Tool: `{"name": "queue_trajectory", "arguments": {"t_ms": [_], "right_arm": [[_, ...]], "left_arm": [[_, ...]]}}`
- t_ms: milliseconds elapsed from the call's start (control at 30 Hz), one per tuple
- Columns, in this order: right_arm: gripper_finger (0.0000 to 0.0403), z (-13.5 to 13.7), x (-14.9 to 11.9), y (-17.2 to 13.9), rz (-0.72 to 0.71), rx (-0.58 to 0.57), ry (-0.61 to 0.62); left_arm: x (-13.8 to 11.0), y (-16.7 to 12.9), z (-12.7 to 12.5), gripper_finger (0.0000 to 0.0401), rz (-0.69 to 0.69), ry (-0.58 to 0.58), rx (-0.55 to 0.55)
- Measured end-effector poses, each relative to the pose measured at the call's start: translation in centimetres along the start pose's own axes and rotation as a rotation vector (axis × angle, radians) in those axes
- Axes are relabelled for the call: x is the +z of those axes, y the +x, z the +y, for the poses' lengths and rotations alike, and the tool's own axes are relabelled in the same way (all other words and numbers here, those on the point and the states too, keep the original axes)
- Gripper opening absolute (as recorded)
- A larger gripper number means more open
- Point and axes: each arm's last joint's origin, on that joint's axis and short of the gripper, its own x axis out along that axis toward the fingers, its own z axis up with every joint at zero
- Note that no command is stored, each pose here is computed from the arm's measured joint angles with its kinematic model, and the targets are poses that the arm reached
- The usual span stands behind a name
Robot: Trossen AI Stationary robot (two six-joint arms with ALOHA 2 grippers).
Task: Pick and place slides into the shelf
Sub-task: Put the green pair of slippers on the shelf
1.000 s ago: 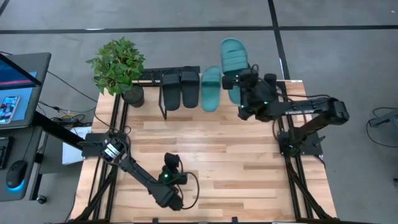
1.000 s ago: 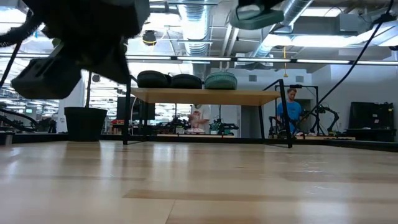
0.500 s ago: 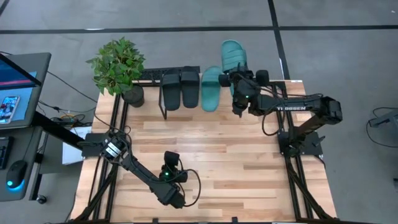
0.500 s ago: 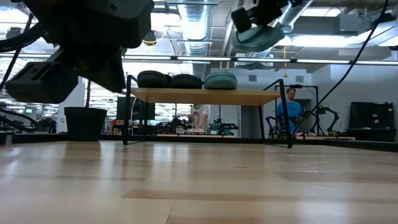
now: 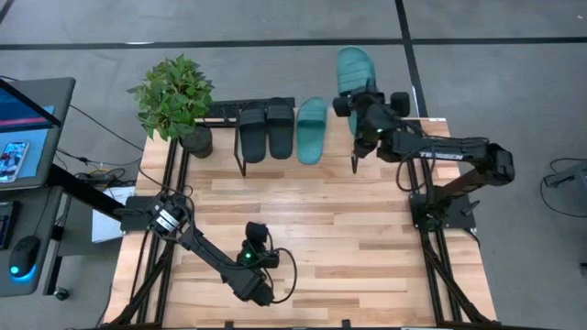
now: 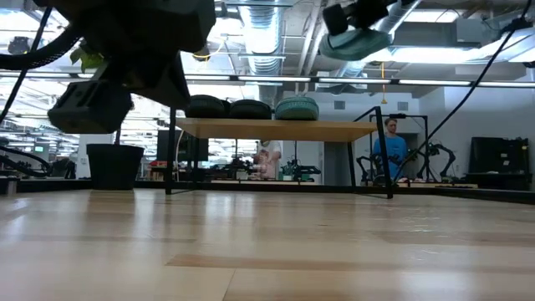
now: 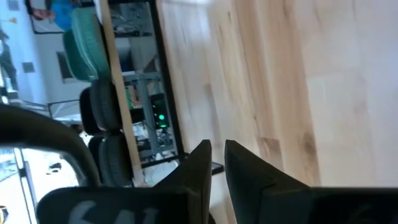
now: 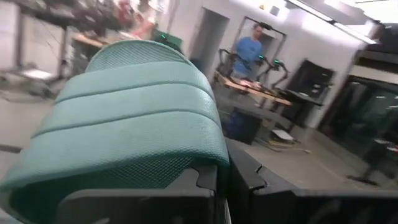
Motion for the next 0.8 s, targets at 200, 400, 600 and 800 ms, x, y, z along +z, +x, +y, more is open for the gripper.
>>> {"name": "queue_trajectory", "arguments": {"t_ms": [200,400,600,800], "right_arm": [[0.0001,-2.7,0.2,0.9,-0.102,0.366,0.150],[0.0001,-4.9,-2.8,6.2,0.144,0.648,0.231],[0.0000,-3.3,-4.3,7.7,0.226,0.587,0.186],[0.0000,-1.8,-4.9,8.7,0.249,0.434,0.259]], "left_arm": [[0.3,0.8,0.5,0.0036,-0.010,-0.010,0.045],[0.6,2.2,1.2,0.0036,0.022,-0.030,0.051],[0.9,3.3,1.7,0.0036,0.053,-0.091,0.040],[1.2,4.2,1.9,0.0036,0.075,-0.169,0.015]]}}
